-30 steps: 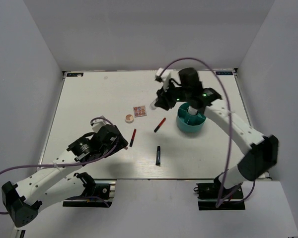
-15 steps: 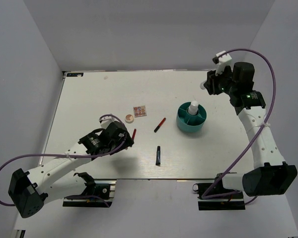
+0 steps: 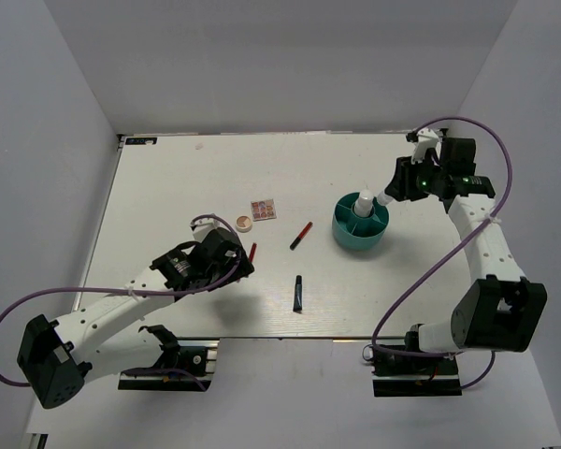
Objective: Organize the makeup
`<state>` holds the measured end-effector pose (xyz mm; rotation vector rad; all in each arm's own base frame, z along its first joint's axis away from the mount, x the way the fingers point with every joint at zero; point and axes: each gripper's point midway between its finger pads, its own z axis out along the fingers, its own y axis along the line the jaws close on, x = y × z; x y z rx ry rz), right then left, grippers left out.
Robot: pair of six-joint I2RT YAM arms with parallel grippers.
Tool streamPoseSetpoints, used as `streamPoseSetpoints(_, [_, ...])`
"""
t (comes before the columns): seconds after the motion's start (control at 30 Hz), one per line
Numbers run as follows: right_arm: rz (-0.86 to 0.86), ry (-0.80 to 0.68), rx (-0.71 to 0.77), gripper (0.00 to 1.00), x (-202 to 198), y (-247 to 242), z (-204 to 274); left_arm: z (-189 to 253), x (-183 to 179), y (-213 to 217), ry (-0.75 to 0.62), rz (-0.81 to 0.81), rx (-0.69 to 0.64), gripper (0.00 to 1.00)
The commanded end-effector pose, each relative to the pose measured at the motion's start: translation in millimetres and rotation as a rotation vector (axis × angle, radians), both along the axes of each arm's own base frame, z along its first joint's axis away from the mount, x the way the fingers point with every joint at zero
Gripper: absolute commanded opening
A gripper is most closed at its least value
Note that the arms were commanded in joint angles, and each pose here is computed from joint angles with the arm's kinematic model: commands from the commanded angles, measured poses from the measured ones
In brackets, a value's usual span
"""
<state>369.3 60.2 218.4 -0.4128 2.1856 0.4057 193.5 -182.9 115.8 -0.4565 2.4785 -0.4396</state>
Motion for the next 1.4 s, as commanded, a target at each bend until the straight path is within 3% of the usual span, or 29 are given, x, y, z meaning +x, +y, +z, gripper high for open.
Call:
streamPoseSetpoints(0.0, [0.032, 0.015, 0.052, 0.0, 4.3, 7.8, -7.2, 15.7, 3.3, -3.4, -0.034, -0.005, -0.035, 0.83])
streamPoseSetpoints(0.63, [0.025, 0.104, 0.013, 0.0, 23.2, 5.4, -60.6, 10.0, 1.7, -1.4, -0.007, 0.008, -0.015, 0.84])
streamPoseSetpoints(0.8, [0.045, 0.107, -0.002, 0.33, 21.8, 7.4, -64.8, 0.9, 2.0, 1.8, 0.015, 0.017, 0.024, 0.87])
streamPoseSetpoints(1.07, [0.058, 0.104, -0.008, 0.61, 18.8, 11.6, -62.9, -15.6, 6.0, 1.3, 0.066, 0.032, 0.091, 0.88])
streamPoseSetpoints(1.27, [0.054, 0.091, -0.007, 0.63, 15.7, 10.4, -55.4, -17.9, 13.0, 0.2, 0.071, 0.053, 0.104, 0.9])
streamPoseSetpoints(1.37, [0.029, 0.058, -0.016, 0.57, 14.4, 5.8, -41.8, -19.8, 14.2, 6.2, 0.09, 0.095, 0.123, 0.89])
